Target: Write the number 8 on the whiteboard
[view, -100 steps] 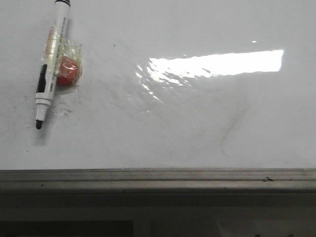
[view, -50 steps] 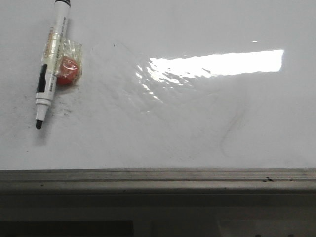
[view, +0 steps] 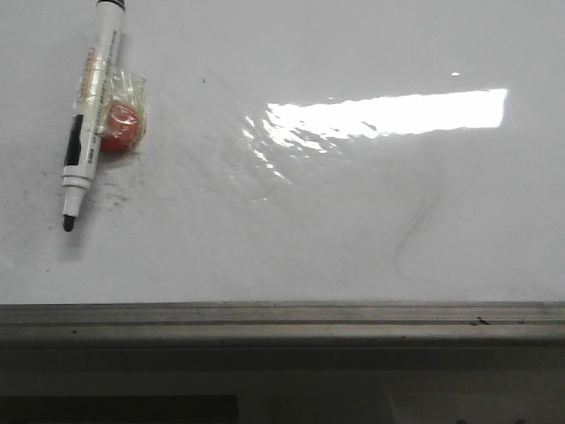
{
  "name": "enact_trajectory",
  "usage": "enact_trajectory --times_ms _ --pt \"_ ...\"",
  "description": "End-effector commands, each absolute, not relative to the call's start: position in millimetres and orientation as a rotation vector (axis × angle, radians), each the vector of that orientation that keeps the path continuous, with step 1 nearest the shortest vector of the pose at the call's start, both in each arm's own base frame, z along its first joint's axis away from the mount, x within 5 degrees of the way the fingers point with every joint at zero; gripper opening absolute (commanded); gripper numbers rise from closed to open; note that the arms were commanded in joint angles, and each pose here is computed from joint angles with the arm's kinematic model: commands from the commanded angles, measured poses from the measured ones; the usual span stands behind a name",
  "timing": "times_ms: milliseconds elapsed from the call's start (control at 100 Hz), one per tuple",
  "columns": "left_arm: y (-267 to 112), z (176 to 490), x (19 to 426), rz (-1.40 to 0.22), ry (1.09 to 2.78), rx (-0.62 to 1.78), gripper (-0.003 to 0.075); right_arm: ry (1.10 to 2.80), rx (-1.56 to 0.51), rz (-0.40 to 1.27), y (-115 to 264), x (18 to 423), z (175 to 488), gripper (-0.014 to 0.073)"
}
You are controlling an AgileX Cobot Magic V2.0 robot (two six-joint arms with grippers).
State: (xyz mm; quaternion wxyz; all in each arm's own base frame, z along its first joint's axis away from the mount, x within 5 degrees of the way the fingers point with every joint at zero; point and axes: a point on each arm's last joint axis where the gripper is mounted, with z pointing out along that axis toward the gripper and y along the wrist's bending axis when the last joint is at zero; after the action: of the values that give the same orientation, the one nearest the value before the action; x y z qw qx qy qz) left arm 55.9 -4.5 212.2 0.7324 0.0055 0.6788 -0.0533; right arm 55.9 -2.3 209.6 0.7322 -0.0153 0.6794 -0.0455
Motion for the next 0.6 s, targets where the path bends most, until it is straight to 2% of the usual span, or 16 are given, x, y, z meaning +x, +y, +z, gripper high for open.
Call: enact_trajectory --times_ms 0,130,290,510,590 --pt "-4.4 218.9 52.6 -0.125 1.366 0.009 -0.0021 1.372 -0.032 -0.092 -1.2 52.0 222.7 -0.0063" --pt "-4.2 229.2 51.0 -0.124 1.36 0.008 -0.0021 1.448 0.016 -0.058 -2.5 50.8 233.4 -0.0063" --pt "-4.1 246.9 54.4 -0.12 1.464 0.004 -0.0021 1.609 0.107 0.051 -1.5 54.6 249.6 -0.0063" --pt "-4.9 271.3 63.6 -0.115 1.457 0.01 -0.002 1.802 0.118 0.054 -1.6 69.1 263.2 -0.0063" --pt "-5.3 272.8 68.8 -0.111 1.488 0.013 0.002 1.818 0.119 0.053 -1.8 73.5 262.3 -0.0063"
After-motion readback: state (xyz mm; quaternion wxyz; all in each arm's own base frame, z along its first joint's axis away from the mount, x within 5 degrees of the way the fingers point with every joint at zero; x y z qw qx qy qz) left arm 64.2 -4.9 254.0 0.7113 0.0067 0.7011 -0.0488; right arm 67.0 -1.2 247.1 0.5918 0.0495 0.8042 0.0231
